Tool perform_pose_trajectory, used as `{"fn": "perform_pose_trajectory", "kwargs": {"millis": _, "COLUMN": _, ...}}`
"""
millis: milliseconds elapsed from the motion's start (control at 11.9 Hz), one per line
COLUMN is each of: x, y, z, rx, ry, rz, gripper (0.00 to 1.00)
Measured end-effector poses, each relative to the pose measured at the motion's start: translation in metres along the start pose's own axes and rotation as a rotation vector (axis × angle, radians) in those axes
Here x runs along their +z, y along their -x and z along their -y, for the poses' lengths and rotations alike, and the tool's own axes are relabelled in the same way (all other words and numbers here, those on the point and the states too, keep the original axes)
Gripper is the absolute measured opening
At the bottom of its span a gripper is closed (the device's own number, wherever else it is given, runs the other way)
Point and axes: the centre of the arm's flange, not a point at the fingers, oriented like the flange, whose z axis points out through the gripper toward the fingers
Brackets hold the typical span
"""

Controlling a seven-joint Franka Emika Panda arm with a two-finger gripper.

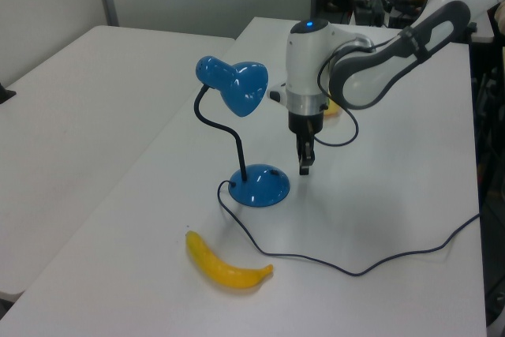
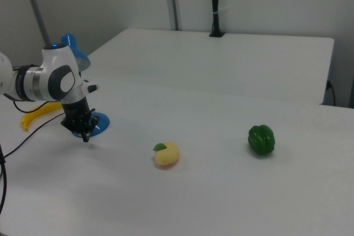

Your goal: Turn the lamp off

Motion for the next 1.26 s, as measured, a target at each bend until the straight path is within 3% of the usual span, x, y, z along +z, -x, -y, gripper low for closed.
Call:
{"fn": "perform_pose_trajectory", "kwargs": {"millis": 168, "x": -0.022, "y": 0.014, "z": -0.024, "rx": 0.063, "ry": 0.041, "rz": 0.051, "gripper": 0.01}}
{"fn": "perform_pose_trajectory", "kwargs": {"millis": 420, "x": -0.047, "y": 0.035, "z": -0.067, "rx": 0.243, "ry": 0.105, "rz": 0.109, "gripper": 0.01}}
{"fn": "perform_pose_trajectory", "kwargs": {"millis": 672, "x": -0.119, "y": 0.059, "z": -0.116, "rx": 0.383, "ry": 0.135, "rz": 0.112, "gripper": 0.01}}
{"fn": "perform_pose_trajectory", "kwargs": {"millis": 925, "x": -0.208, "y": 0.091, "z": -0.147, "rx": 0.490, "ry": 0.119, "rz": 0.054, "gripper": 0.01}}
{"fn": "perform_pose_trajectory", "kwargs": {"millis": 1261, "x": -0.273, "y": 0.135, "z": -0.166, "rx": 0.532, "ry": 0.081, "rz": 0.029, "gripper": 0.01}}
